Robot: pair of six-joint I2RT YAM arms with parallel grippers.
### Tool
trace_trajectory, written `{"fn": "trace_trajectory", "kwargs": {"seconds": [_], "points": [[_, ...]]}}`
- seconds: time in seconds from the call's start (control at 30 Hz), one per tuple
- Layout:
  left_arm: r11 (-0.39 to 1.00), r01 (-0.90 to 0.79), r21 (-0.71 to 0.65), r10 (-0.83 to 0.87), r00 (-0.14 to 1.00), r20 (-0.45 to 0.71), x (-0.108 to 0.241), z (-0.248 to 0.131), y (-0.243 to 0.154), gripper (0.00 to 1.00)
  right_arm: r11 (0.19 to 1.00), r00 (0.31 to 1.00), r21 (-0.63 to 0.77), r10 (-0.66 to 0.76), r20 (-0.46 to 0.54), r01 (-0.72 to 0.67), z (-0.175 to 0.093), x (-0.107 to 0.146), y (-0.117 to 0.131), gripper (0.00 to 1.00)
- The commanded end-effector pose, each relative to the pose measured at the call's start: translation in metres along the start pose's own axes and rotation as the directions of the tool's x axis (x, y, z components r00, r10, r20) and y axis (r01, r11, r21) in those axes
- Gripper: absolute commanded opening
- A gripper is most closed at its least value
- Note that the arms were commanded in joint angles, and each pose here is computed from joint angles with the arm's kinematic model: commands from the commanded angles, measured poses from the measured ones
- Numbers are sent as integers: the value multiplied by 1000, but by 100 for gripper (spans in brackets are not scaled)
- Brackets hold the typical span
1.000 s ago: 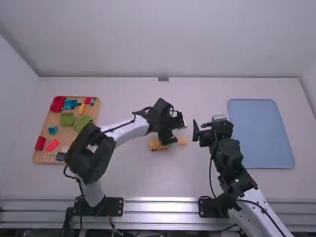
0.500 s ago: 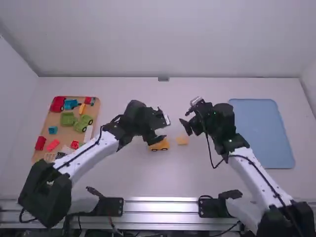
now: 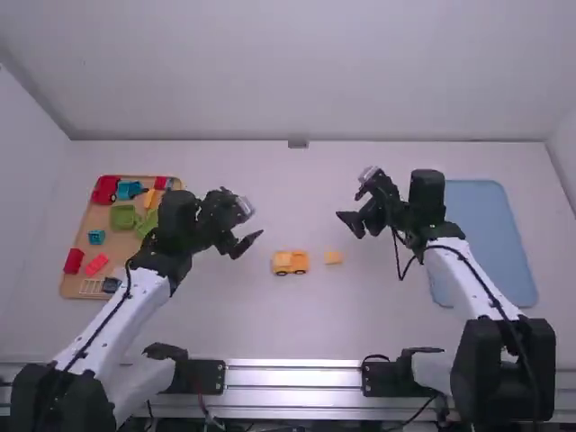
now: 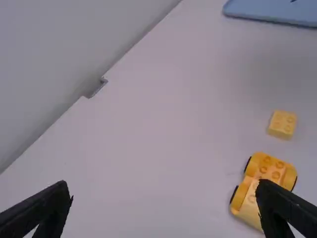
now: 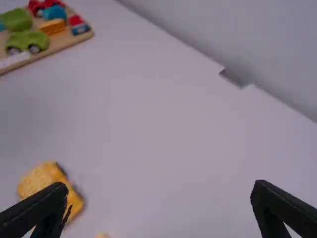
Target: Assemble lego blocks to make yellow taxi
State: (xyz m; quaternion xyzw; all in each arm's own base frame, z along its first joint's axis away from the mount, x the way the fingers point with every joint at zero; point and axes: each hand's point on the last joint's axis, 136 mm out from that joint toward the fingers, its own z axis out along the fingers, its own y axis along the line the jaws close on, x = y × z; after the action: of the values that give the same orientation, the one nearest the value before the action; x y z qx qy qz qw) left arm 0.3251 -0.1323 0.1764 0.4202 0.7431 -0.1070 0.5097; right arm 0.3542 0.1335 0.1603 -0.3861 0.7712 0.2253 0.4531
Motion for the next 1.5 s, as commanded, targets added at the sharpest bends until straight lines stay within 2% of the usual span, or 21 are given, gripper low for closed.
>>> {"fn": "trace_trajectory", "kwargs": {"seconds": [0.0, 0.1, 0.23, 0.3, 0.5, 0.63, 0.87, 1.13, 1.27, 1.3, 1.43, 1.47], "points": [[1000, 5, 8, -5, 1000, 1, 4, 0, -5, 99, 982, 988, -116, -143, 53, 149, -1, -4, 18, 99], [999, 26, 47, -26, 1000, 8, 8, 1, -15, 99, 935, 961, -223, -267, 64, 275, 1, 18, 39, 99], [977, -92, 193, 77, 993, 86, 8, 3, -42, 99, 898, 947, -307, -319, 37, 314, 13, 50, 48, 99], [954, -140, 266, 112, 987, 116, 13, 9, -55, 99, 868, 938, -360, -342, 64, 341, 19, 62, 56, 99], [855, -249, 455, 150, 959, 242, 31, 26, -89, 99, 811, 927, -452, -348, 139, 372, 39, 94, 66, 99], [829, -238, 506, 101, 954, 283, 40, 39, -95, 99, 788, 923, -481, -347, 168, 384, 47, 113, 70, 99], [800, -213, 561, 47, 954, 295, 42, 47, -102, 99, 784, 938, -518, -316, 142, 342, 64, 139, 67, 98], [801, -219, 557, 52, 953, 299, 41, 48, -101, 99, 796, 949, -520, -289, 123, 310, 75, 159, 50, 88], [801, -217, 558, 51, 953, 298, 41, 48, -101, 99, 799, 957, -531, -268, 108, 283, 75, 165, 52, 81], [795, -222, 565, 42, 949, 313, 39, 46, -103, 99, 799, 960, -536, -260, 103, 274, 74, 167, 53, 72], [785, -231, 575, 26, 939, 342, 33, 42, -104, 99, 788, 959, -550, -265, 101, 276, 78, 168, 59, 59], [785, -230, 574, 27, 940, 340, 34, 42, -104, 99, 787, 959, -552, -265, 101, 276, 78, 169, 60, 59]]}}
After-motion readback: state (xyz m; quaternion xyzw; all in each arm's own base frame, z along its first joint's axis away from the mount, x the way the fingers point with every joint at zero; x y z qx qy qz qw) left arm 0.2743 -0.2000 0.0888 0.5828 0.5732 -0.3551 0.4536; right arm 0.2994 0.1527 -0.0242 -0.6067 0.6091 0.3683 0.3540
